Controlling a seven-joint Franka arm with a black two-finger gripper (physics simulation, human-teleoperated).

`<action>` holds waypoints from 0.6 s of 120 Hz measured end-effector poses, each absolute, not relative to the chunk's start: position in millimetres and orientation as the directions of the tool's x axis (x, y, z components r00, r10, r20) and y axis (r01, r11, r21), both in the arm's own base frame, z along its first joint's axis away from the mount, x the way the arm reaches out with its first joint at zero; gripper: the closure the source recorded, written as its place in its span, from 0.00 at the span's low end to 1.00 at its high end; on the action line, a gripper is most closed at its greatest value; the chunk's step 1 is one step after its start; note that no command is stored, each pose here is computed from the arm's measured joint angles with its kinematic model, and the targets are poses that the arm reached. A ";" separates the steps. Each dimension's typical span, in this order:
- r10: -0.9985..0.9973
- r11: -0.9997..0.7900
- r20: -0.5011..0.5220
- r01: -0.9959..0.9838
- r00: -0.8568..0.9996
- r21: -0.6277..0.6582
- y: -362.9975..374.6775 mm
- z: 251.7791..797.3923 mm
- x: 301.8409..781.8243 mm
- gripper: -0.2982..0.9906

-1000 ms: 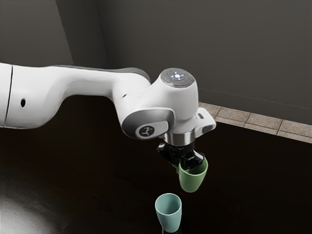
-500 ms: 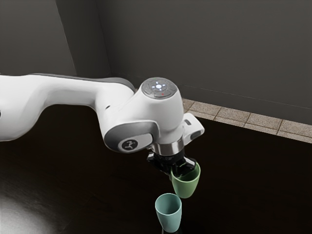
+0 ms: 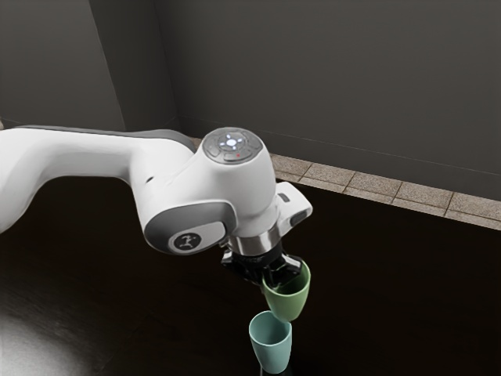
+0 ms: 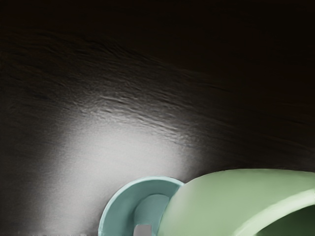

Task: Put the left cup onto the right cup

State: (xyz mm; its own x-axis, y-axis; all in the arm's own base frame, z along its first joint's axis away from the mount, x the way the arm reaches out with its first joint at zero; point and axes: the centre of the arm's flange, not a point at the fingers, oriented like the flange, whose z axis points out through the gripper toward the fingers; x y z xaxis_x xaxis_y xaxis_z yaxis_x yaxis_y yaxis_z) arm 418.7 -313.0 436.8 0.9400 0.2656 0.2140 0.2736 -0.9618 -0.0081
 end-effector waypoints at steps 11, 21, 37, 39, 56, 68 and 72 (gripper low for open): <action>0.277 -0.958 0.203 0.286 0.939 -0.014 -311.6 437.8 416.6 0.84; 0.289 -0.955 0.185 0.297 0.939 -0.019 -310.8 436.7 414.8 0.84; 0.307 -0.949 0.161 0.315 0.938 -0.030 -307.7 433.8 408.7 0.84; 0.309 -0.948 0.158 0.317 0.938 -0.031 -307.2 433.4 407.8 0.84; 0.323 -0.943 0.146 0.331 0.935 -0.037 -303.7 431.4 399.1 0.84; 0.327 -0.941 0.143 0.335 0.934 -0.038 -303.3 431.0 393.2 0.84; 0.328 -0.941 0.143 0.337 0.934 -0.040 -302.6 430.5 391.5 0.84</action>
State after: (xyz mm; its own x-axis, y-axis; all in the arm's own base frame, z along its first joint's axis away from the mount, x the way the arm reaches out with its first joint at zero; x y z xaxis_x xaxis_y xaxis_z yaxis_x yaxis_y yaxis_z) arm 391.5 -302.6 430.5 0.9337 0.3284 0.1427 0.3369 -0.9407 -0.0396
